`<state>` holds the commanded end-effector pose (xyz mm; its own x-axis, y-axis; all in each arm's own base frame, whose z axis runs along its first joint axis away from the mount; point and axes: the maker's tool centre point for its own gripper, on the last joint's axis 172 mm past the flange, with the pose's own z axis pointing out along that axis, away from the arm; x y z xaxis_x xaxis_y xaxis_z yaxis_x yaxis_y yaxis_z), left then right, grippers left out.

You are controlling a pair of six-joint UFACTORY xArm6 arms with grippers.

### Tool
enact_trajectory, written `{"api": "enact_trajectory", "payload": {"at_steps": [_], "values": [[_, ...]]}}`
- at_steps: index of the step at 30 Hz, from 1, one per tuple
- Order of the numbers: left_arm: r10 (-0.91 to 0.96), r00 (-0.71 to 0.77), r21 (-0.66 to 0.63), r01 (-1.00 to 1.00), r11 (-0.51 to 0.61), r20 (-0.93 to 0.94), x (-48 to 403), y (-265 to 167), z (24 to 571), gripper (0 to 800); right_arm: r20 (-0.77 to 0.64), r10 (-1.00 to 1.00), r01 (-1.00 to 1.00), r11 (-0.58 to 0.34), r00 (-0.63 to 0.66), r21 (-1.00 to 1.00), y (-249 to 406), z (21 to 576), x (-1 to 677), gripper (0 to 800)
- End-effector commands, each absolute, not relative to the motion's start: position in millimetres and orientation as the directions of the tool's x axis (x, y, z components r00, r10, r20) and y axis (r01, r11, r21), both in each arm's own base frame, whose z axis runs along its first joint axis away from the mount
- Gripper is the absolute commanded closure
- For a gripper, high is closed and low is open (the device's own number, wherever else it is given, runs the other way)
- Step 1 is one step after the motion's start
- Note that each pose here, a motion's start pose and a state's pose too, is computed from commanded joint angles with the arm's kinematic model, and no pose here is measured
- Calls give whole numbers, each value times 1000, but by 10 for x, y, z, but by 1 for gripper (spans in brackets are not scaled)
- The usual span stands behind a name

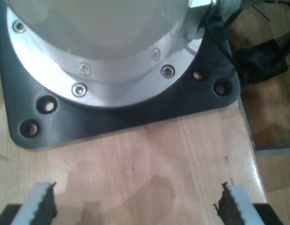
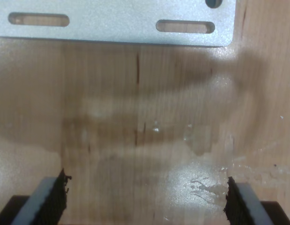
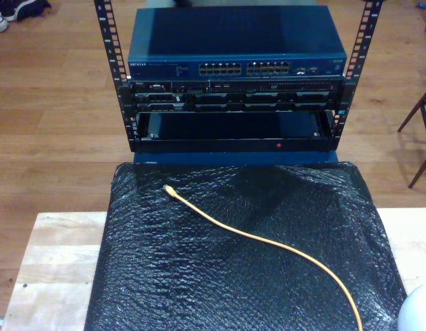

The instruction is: Grab the cable and plug it in

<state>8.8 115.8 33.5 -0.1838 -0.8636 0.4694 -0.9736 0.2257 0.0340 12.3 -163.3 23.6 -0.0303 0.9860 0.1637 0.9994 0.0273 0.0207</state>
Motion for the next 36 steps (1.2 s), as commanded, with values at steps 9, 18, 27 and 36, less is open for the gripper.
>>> {"api": "enact_trajectory", "payload": {"at_steps": [9,18,27,36], "values": [[-864,-184,34,-974,226,468,89,1162,334,0,164,986,999,27,-30,21,-1633,236,123,1],[-864,-184,34,-974,226,469,88,1158,335,0,164,986,999,27,-30,21,-1633,236,123,1],[-864,-184,34,-974,226,469,88,1158,335,0,165,986,999,29,-32,21,-1629,236,126,1],[-863,-187,33,-973,228,469,88,1158,335,0,165,986,999,36,-38,20,-1629,236,121,0]]}}
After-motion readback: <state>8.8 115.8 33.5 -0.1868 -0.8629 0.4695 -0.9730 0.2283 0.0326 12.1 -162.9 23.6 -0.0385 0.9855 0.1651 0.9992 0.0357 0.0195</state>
